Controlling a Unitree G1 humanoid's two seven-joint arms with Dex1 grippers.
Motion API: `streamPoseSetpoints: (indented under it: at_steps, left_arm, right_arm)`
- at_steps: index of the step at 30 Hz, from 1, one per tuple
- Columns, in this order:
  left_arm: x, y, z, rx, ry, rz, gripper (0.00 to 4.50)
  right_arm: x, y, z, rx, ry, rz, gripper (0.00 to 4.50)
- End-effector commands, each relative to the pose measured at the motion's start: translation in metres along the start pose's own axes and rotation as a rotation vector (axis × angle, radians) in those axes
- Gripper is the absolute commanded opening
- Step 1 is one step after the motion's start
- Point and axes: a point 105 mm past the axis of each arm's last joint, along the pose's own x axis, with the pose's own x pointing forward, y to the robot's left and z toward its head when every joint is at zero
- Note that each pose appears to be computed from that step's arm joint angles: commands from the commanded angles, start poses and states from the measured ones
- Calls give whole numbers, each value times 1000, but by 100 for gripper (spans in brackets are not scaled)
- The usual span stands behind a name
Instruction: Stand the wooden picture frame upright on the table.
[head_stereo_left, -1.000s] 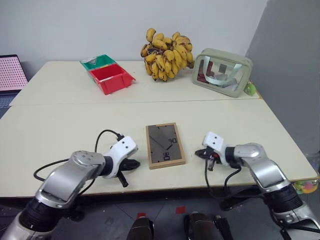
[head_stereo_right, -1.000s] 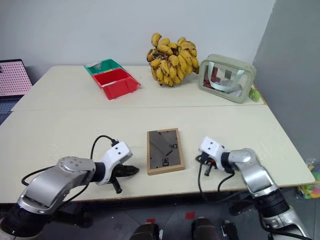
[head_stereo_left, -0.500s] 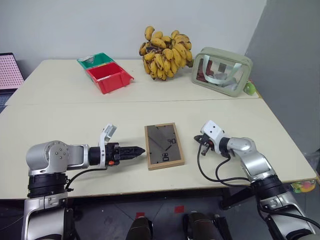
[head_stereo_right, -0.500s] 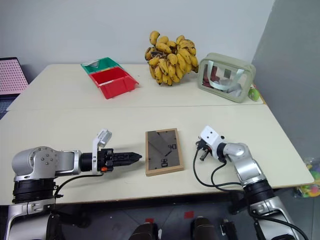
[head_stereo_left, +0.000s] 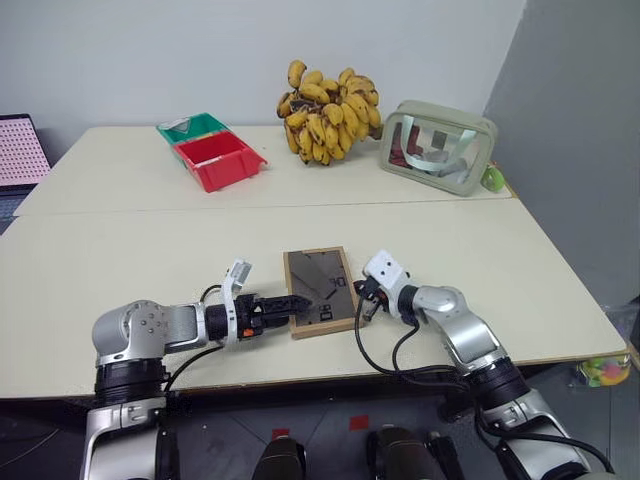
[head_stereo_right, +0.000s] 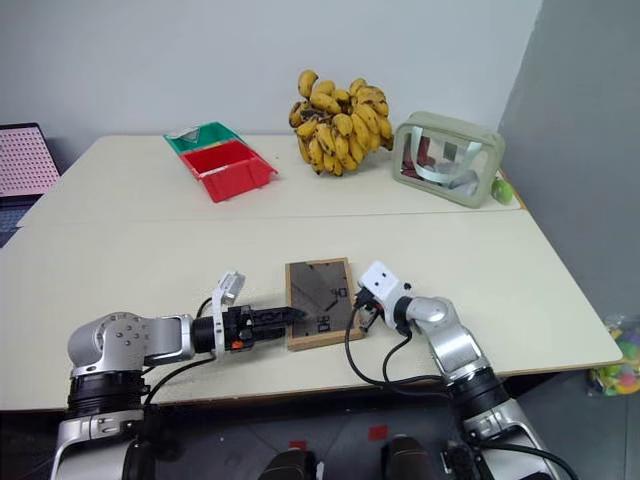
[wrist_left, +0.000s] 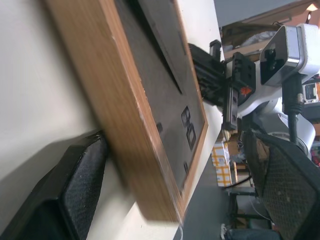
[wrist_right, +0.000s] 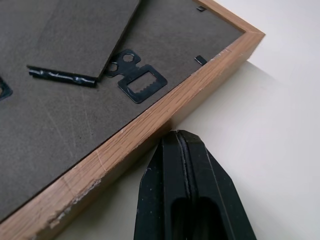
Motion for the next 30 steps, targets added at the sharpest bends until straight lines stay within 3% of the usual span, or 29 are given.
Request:
streamPoseSetpoints:
  at_steps: [1,5,20,22,30]
  left_arm:
    - [16,1,-20,-33,54,3,445]
    - [12,1,-11,-27,3,23,445]
    - [-15,-15,7,-19,-55,-13,147]
    - [-15,-17,6,-10,-52,-16,129]
    - [-6,-25,14,22,-71,-17,129]
  right_arm:
    - [4,4,9,-15,-17,17,0]
    - [-6,-12,-5,-4,22,-33,0]
    - [-27,-38,-27,7,58,-115,0]
    - [-28,-41,-23,5,49,-117,0]
    - [-51,-65,14,40,-54,-119,0]
